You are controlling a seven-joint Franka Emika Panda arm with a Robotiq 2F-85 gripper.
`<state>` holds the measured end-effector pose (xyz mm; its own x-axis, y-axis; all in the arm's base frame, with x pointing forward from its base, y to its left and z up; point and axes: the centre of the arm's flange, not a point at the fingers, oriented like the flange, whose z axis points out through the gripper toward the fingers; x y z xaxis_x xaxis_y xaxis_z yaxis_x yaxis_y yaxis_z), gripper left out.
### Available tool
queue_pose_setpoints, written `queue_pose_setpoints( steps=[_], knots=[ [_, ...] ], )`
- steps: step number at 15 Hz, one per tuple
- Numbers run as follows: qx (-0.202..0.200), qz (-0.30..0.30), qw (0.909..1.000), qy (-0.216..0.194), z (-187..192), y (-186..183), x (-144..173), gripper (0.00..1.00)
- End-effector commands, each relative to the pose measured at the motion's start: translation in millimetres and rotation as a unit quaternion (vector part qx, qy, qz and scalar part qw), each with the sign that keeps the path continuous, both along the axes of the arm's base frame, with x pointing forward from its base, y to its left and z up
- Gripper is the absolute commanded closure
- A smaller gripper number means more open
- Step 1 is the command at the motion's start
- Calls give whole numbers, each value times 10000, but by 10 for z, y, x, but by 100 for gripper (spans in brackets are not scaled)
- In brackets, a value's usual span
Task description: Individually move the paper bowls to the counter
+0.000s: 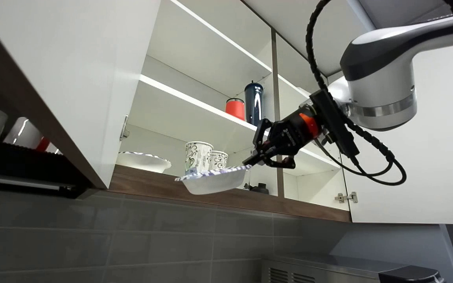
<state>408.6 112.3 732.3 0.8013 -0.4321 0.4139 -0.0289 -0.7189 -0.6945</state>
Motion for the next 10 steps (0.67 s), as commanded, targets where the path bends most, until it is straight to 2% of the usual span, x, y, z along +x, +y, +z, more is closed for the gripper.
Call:
queue_pose_setpoints(
  steps=[1, 10],
  knots=[
    [-14, 34, 10000, 30, -83, -39, 2, 97],
    [-28, 77, 10000, 31, -140, -70, -26, 97]
  ],
)
